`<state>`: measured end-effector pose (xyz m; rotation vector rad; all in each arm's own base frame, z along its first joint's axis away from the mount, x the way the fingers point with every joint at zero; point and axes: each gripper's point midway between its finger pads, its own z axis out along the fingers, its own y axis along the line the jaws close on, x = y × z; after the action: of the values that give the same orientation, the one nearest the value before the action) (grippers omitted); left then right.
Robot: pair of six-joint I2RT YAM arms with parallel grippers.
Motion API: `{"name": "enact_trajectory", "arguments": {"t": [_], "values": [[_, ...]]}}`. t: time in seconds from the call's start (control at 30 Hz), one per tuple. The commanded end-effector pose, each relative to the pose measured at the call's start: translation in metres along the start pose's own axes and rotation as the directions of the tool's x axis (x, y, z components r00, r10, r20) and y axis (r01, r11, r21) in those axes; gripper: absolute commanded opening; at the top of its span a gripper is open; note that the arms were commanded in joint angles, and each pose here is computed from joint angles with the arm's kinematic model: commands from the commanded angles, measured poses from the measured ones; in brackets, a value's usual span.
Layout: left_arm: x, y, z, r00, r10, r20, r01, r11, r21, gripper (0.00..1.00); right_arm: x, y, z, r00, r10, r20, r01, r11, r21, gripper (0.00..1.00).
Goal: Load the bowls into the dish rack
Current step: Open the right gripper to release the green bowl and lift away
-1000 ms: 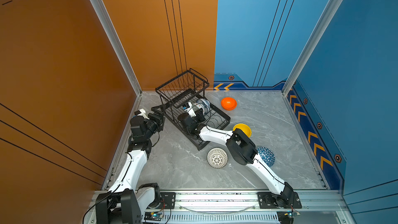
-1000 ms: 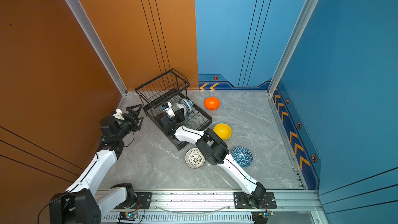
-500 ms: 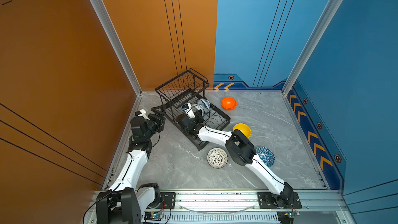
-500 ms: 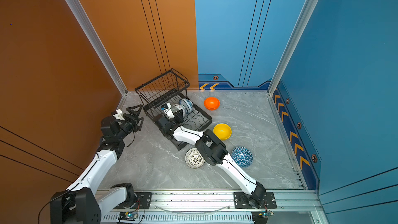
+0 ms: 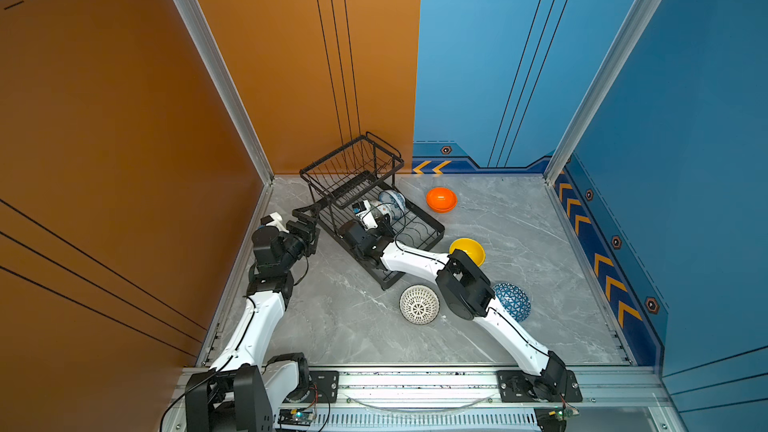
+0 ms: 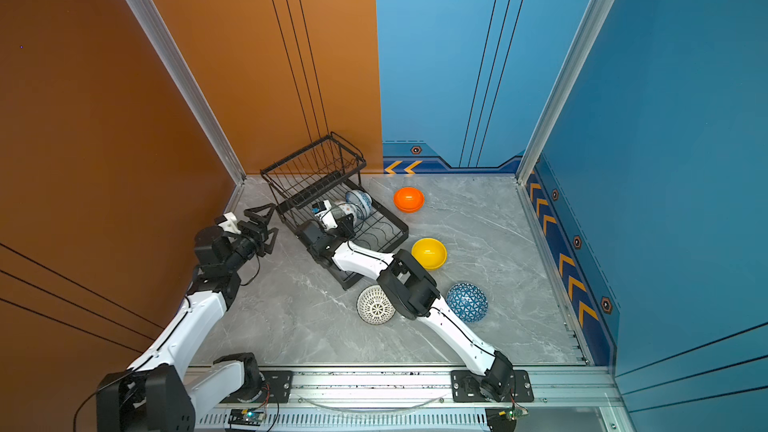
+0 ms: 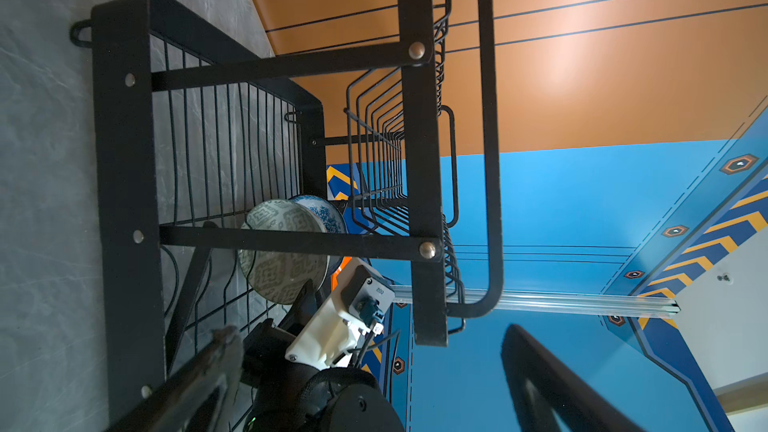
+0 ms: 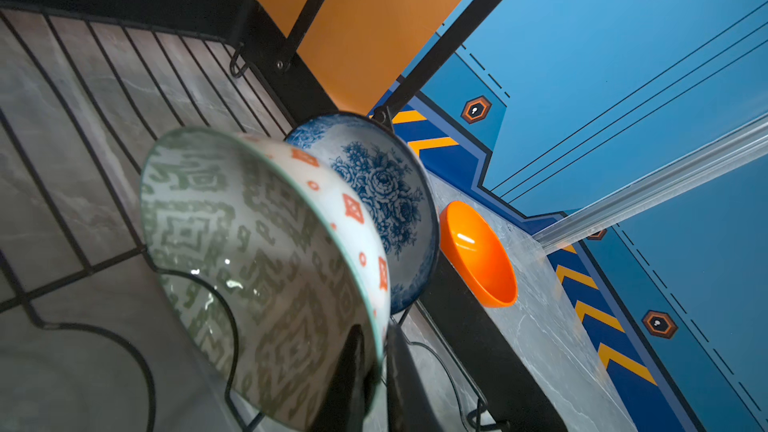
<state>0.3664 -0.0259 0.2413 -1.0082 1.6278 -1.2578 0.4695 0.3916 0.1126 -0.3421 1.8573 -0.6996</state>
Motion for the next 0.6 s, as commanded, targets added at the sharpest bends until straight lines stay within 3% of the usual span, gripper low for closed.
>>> {"name": "enact_trajectory", "arguments": {"t": [0.0, 0.33, 0.57], "values": [[0.002, -0.005, -0.004, 1.000, 0.012, -0.008, -0.012, 1.000, 0.023, 0.98, 0.004, -0.008, -0.003, 0.998, -0.035, -0.048, 0.033, 0.998, -0.052, 0.14], [0.002, -0.005, -0.004, 1.000, 0.012, -0.003, -0.012, 1.000, 0.023, 0.98, -0.008, -0.021, -0.009, 0.999, -0.009, -0.042, 0.006, 0.998, -0.066, 0.18], [0.002, -0.003, -0.006, 1.000, 0.018, 0.004, -0.018, 1.000, 0.011, 0.98, -0.017, -0.032, -0.014, 0.999, 0.018, -0.037, -0.020, 0.997, -0.077, 0.29]]}}
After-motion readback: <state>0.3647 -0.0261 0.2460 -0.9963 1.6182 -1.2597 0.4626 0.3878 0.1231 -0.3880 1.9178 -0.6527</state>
